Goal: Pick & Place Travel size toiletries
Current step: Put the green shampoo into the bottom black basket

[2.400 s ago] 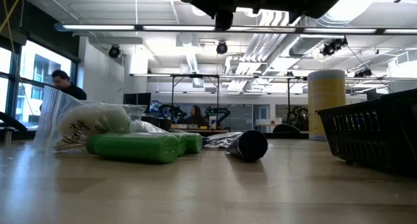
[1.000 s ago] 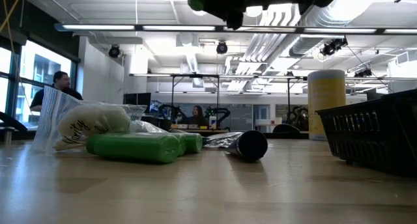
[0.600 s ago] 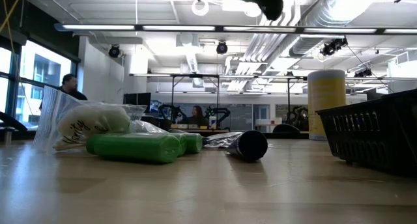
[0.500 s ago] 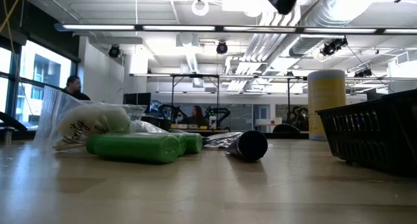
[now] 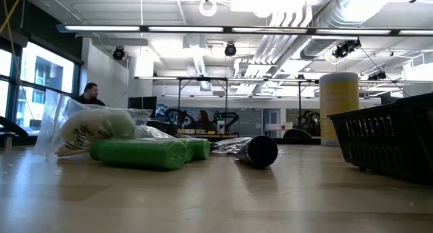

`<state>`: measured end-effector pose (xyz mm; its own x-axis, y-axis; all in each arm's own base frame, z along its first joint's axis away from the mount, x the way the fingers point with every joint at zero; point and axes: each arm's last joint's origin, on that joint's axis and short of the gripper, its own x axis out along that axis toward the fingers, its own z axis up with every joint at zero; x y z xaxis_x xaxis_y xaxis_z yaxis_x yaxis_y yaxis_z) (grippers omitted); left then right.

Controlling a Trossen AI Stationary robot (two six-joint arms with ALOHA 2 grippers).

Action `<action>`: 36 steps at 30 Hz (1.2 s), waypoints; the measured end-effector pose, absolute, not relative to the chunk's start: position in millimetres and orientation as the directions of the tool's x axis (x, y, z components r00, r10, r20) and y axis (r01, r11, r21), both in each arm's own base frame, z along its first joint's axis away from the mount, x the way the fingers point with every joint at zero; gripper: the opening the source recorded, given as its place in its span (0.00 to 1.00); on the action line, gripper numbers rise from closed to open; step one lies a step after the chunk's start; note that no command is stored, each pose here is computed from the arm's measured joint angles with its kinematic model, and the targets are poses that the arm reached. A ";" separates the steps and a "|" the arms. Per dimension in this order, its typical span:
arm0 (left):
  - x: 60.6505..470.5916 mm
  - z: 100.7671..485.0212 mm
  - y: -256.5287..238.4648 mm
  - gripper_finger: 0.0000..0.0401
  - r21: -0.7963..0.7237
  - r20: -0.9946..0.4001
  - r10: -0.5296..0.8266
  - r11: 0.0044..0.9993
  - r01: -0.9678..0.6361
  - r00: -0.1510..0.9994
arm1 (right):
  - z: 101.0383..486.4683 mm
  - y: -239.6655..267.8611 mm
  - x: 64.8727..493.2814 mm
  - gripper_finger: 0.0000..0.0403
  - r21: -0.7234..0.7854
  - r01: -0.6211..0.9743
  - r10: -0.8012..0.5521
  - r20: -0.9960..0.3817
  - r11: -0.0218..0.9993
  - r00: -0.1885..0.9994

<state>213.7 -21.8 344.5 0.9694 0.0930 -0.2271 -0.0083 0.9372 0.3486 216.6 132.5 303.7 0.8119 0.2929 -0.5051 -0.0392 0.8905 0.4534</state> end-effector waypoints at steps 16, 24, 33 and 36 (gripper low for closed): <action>213.6 344.0 -21.6 0.69 0.347 -0.232 0.098 0.938 -0.012 0.968 | 245.2 215.2 187.0 0.43 0.455 0.024 0.349 -0.715 0.890 0.605; 213.5 344.1 -21.2 0.69 0.349 -0.231 0.111 0.937 -0.024 0.967 | 189.4 245.4 188.8 0.43 0.399 0.124 0.304 -0.836 0.909 0.456; 213.5 344.1 -21.2 0.69 0.346 -0.231 0.111 0.938 -0.025 0.967 | 158.2 255.6 194.9 0.43 0.383 0.145 0.312 -0.879 0.912 0.362; 213.5 344.1 -21.2 0.69 0.346 -0.231 0.111 0.938 -0.025 0.967 | 158.5 253.9 197.3 0.44 0.381 0.137 0.311 -0.878 0.914 0.364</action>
